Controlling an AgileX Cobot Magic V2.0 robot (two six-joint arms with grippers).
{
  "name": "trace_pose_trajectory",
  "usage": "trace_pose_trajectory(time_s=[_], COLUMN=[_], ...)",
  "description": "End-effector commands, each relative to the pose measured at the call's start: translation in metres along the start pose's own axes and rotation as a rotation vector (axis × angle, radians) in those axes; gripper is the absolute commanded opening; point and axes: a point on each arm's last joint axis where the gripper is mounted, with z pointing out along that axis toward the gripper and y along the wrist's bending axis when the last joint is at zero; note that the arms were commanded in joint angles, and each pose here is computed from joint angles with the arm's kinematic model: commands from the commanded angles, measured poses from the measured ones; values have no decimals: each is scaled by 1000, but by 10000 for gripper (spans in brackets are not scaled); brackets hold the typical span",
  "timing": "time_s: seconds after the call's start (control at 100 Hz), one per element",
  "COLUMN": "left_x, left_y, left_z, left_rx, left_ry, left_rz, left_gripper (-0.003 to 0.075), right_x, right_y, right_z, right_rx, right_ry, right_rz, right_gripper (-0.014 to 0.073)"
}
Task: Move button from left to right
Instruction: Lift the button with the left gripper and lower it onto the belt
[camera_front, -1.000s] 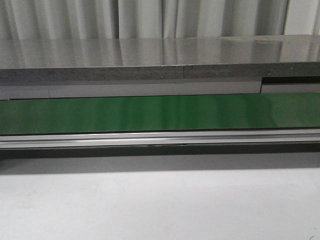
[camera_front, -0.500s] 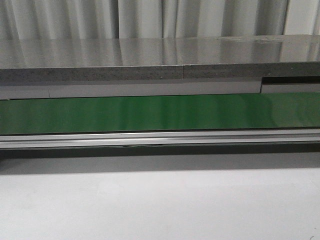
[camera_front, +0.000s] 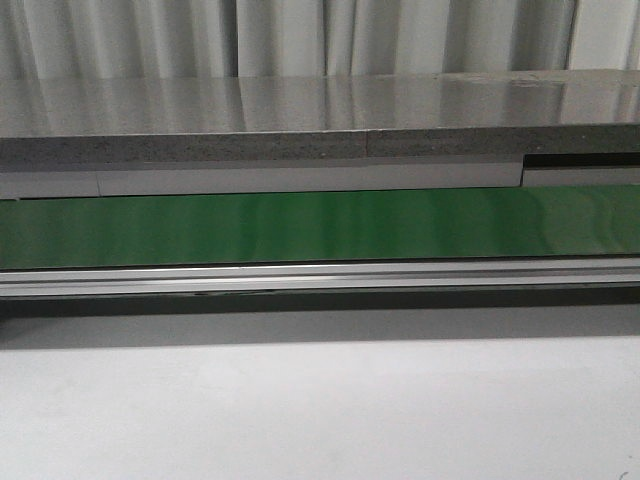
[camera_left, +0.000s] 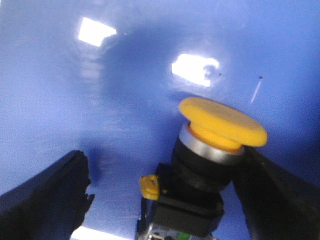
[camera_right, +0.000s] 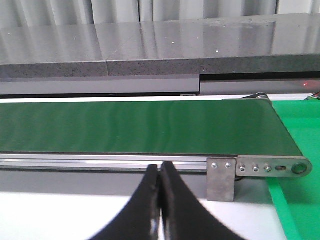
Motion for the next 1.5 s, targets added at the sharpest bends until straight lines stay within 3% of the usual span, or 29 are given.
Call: trace_pose_trajectory(time_s=[0.0, 0.14, 0.42, 0.55, 0.74, 0.95, 1.24, 1.49], left_x=[-8, -8, -7, -8, -15, -14, -4, -4], left_y=[0, 0, 0, -1, -7, -37, -85, -97], left_z=[-14, -9, -11, -26, -80, -129, -126, -103], left_rx=[9, 14, 14, 14, 58, 98, 131, 134], left_ry=[-62, -46, -42, -85, -209, -286, -222, -145], left_rz=[-15, -20, -19, -17, -40, 79, 235, 263], left_gripper=[549, 431, -22, -20, -20, -20, -20, -20], right_x=[-14, -14, -14, -14, -14, -14, -14, -14], right_y=[1, 1, 1, 1, 1, 1, 1, 1], right_z=[-3, -3, -3, -3, -3, -3, -3, -3], right_rx=[-2, -2, -2, -2, -2, -2, -2, -2], right_ry=[-117, -117, -117, -117, -117, -117, -117, -117], right_rz=[-15, -15, -15, -15, -15, -15, -15, -15], right_gripper=[-68, -68, -68, -68, -68, -68, -68, -68])
